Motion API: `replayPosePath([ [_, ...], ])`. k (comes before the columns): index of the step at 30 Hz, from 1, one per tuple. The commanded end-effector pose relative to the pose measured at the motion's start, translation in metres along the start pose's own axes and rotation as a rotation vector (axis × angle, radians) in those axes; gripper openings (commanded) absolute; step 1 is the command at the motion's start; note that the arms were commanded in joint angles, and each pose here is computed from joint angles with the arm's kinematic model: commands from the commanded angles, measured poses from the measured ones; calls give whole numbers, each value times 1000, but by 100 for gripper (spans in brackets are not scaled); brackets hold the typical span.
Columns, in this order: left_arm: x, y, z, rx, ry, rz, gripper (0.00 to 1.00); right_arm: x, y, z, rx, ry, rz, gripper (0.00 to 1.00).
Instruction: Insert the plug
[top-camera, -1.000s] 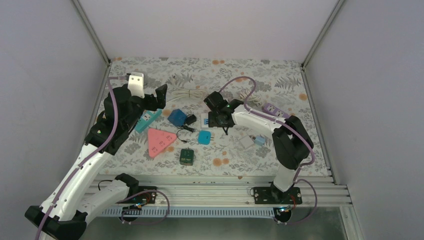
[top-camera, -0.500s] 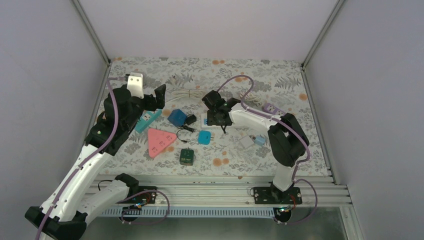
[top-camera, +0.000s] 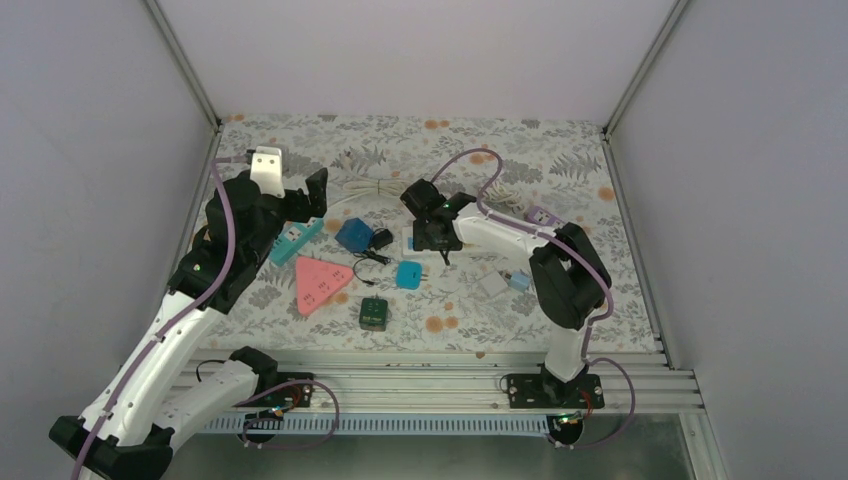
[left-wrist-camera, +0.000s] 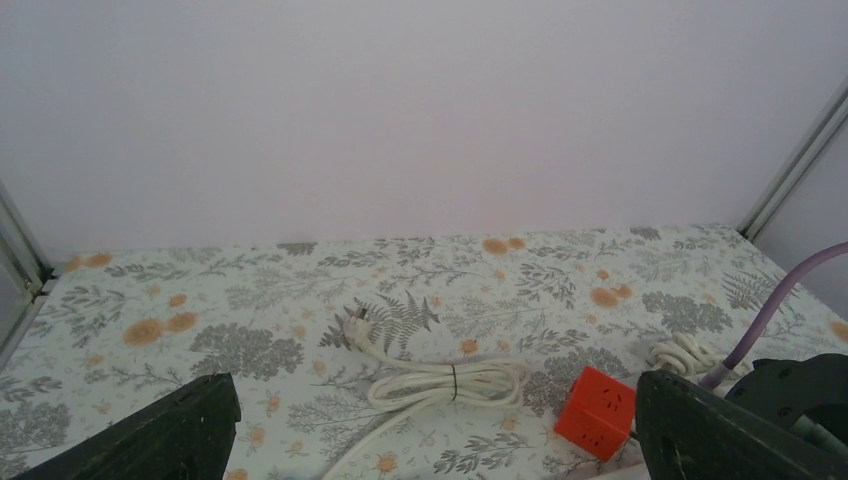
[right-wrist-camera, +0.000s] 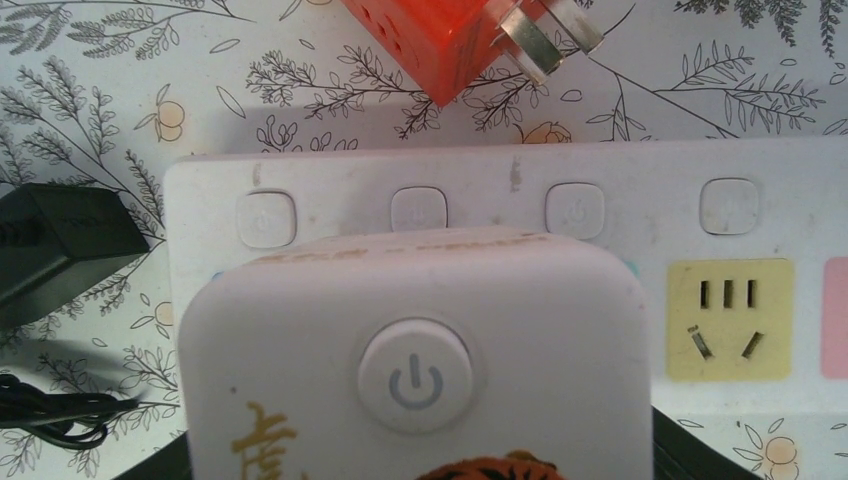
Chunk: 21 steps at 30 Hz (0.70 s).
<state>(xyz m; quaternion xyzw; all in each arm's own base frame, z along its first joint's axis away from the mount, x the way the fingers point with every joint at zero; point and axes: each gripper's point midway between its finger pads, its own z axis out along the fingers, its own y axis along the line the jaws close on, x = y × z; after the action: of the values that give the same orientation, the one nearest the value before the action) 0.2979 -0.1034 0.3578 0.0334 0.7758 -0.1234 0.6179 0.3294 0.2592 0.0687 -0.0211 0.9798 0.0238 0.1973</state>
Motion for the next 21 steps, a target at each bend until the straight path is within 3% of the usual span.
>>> replayPosePath([
  [1,-6,4,-2,-16,-33,-6,98,33,-14,24,95,142,-64,40],
  [13,-1,7,4,-43,-18,-12,98,58,-24,57,83,284,-118,41],
  [21,3,9,9,-56,-1,-11,98,73,-38,77,149,285,-102,40],
])
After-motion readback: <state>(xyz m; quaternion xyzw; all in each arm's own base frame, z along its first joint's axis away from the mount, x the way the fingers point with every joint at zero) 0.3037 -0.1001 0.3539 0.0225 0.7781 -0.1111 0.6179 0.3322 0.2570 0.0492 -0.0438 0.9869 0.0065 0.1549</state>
